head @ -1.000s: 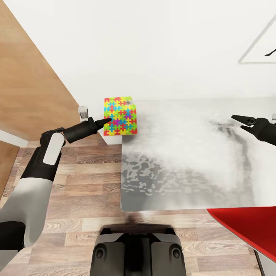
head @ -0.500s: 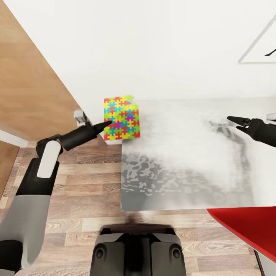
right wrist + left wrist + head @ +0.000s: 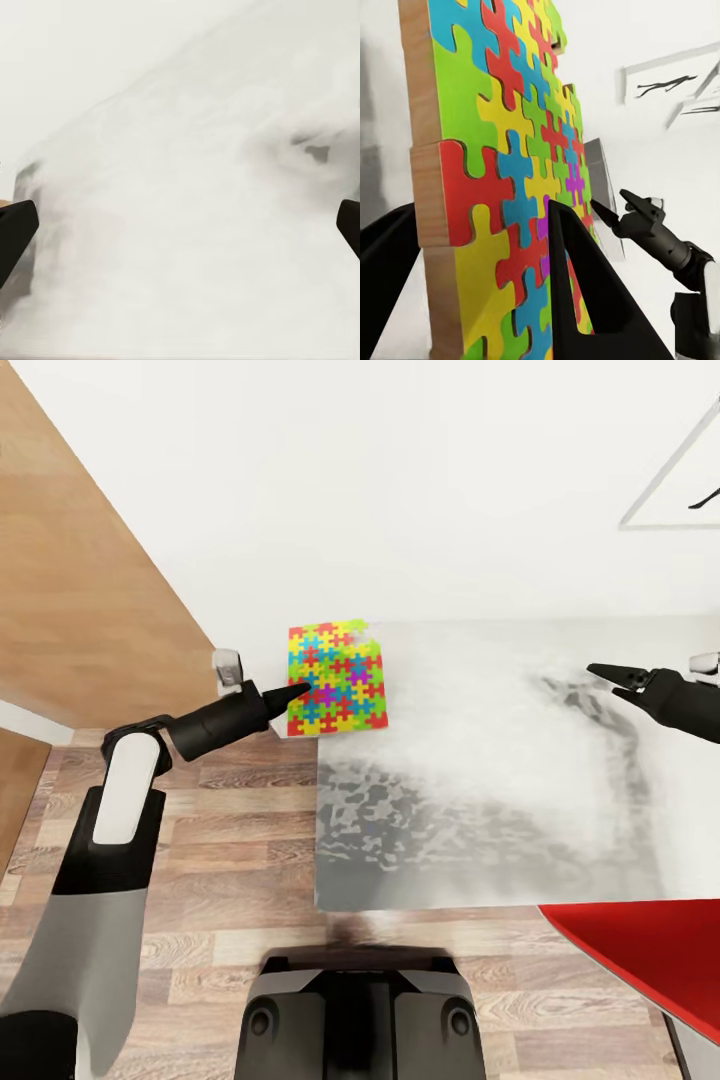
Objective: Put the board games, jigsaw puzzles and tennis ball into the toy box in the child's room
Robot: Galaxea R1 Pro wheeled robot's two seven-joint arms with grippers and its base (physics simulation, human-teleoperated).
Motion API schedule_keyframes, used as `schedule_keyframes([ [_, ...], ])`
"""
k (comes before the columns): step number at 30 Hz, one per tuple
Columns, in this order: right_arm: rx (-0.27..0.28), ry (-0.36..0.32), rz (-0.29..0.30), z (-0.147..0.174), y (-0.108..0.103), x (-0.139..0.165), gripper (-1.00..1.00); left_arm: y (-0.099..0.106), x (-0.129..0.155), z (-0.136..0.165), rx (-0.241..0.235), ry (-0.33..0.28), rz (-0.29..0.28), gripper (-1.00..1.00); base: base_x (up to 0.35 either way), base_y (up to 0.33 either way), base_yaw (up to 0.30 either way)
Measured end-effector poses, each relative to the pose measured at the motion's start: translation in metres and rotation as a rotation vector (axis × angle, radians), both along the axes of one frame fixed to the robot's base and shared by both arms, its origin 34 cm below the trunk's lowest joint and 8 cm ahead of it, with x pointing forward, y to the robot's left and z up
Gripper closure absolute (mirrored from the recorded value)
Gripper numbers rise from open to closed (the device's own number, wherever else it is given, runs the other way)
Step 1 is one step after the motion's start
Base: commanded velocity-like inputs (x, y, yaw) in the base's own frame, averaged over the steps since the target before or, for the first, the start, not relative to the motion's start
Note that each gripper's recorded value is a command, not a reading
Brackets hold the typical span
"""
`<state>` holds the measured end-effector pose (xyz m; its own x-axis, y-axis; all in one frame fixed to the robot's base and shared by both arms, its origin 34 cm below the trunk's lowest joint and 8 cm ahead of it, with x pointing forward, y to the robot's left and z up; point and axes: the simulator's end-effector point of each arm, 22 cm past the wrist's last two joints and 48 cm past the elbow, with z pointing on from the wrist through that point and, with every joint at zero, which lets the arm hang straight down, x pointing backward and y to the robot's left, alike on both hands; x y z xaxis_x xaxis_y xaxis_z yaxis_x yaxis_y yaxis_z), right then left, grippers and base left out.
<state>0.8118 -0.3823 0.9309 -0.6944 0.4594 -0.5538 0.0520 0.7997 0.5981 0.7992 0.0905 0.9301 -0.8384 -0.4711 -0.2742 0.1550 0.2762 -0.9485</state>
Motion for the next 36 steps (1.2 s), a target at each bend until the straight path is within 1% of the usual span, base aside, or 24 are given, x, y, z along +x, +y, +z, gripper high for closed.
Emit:
schedule_keyframes([
  [3,0.003,0.005,0.011,-0.001,0.006,-0.001,-1.0,-0.004,0.0,0.004,-0.002,0.009,0.003,1.0,0.0,0.0,-0.026],
  [5,0.006,0.016,0.03,-0.005,0.014,-0.004,-1.0,-0.008,-0.002,0.01,-0.002,0.008,-0.002,1.0,0.0,0.0,-0.043],
  [8,0.007,0.034,0.066,-0.011,0.029,-0.007,-1.0,-0.014,-0.005,0.019,0.003,-0.005,-0.016,1.0,0.0,0.0,-0.054],
  [9,0.006,0.033,0.066,-0.01,0.029,-0.007,-1.0,-0.014,-0.005,0.019,0.006,-0.007,-0.016,1.0,0.0,0.0,-0.058],
  [11,0.007,0.04,0.088,-0.013,0.039,-0.008,-1.0,-0.017,-0.007,0.027,0.006,-0.02,-0.025,1.0,-0.013,0.0,-0.064],
  [15,0.005,0.037,0.103,-0.01,0.044,-0.007,-1.0,-0.019,-0.008,0.034,0.011,-0.034,-0.028,1.0,-0.097,-0.028,-0.068],
  [20,0.002,0.019,0.11,0.0,0.047,-0.002,-1.0,-0.018,-0.008,0.041,0.015,-0.048,-0.028,1.0,-0.229,-0.105,-0.071],
  [24,-0.013,-0.004,0.111,0.013,0.042,0.004,-1.0,-0.019,-0.009,0.047,0.015,-0.057,-0.029,1.0,-0.19,-0.097,-0.069],
  [25,-0.018,-0.01,0.111,0.017,0.041,0.005,-1.0,-0.019,-0.009,0.048,0.015,-0.059,-0.03,1.0,-0.056,-0.029,-0.035],
  [26,-0.027,-0.033,0.11,0.028,0.037,0.012,-1.0,-0.02,-0.009,0.05,0.014,-0.062,-0.03,1.0,-0.045,-0.023,-0.028],
  [36,-0.041,-0.096,0.109,0.062,0.034,0.028,-1.0,-0.018,-0.008,0.062,0.011,-0.08,-0.026,1.0,-0.019,-0.01,-0.012],
])
